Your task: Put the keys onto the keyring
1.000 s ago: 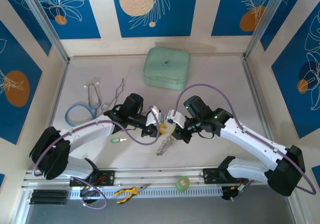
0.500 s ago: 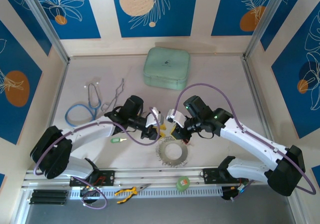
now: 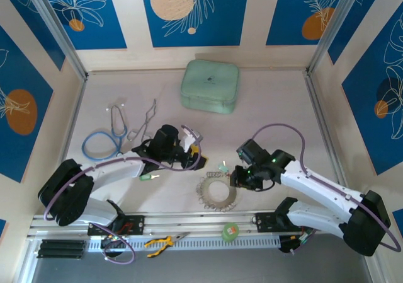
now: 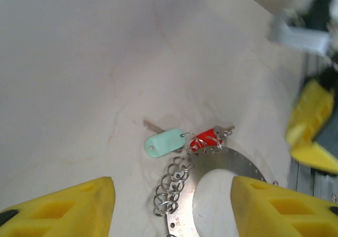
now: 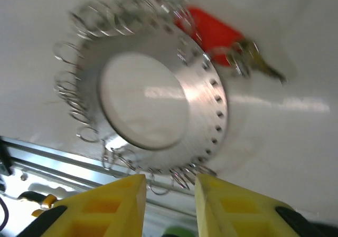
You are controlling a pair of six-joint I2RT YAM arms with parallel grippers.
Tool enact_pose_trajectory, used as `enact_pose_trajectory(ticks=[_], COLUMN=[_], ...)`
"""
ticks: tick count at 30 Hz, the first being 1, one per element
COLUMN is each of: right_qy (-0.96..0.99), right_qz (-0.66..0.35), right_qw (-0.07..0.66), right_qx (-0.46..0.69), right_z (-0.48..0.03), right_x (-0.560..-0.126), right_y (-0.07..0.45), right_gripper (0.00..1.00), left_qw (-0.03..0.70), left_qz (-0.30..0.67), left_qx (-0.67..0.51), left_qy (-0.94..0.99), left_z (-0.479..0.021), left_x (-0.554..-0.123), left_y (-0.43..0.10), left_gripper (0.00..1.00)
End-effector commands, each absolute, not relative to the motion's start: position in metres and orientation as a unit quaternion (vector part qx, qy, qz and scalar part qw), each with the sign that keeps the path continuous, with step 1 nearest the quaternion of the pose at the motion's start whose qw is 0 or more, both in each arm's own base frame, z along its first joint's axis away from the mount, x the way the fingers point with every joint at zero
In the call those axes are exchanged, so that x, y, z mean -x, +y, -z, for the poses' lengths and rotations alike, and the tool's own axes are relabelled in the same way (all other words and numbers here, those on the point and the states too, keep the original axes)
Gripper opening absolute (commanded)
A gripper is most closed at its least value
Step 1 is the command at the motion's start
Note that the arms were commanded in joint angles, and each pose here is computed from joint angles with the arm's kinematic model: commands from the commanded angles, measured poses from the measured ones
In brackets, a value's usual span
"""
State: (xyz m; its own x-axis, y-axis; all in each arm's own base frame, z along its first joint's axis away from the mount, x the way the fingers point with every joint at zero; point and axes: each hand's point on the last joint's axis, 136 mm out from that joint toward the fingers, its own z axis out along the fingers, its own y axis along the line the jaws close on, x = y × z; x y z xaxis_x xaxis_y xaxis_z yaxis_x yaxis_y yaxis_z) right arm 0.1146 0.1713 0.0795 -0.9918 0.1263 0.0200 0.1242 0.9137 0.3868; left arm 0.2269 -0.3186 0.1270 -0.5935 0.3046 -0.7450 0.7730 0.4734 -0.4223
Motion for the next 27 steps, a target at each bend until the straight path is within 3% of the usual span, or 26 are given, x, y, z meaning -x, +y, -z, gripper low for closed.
enact_pose_trajectory(ticks=[1, 9, 27], right_qy=[0.969, 0.979, 0.994], right_qz=[-0.191, -0.159, -0.053], right_qw=[-0.028, -0.032, -0.055], right_qx=[-0.156, -0.127, -0.084], right_z=[-0.075, -0.074, -0.050], right_x=[-0.111, -0.149, -0.175], right_y=[0.171, 0.180, 0.185], right_gripper=[0.33, 0.33, 0.24], left_qw=[0.236, 0.151, 0.182], left_qz=[0.361, 0.340, 0.330], left_qx=[-0.215, -0.155, -0.166], left_qy=[0.876, 0.915, 0.911], left_z=[-0.098, -0.072, -0.083], left_x=[-0.233, -0.223, -0.230], left_y=[-0.305, -0.304, -0.302], left_gripper=[0.61, 0.60, 0.59])
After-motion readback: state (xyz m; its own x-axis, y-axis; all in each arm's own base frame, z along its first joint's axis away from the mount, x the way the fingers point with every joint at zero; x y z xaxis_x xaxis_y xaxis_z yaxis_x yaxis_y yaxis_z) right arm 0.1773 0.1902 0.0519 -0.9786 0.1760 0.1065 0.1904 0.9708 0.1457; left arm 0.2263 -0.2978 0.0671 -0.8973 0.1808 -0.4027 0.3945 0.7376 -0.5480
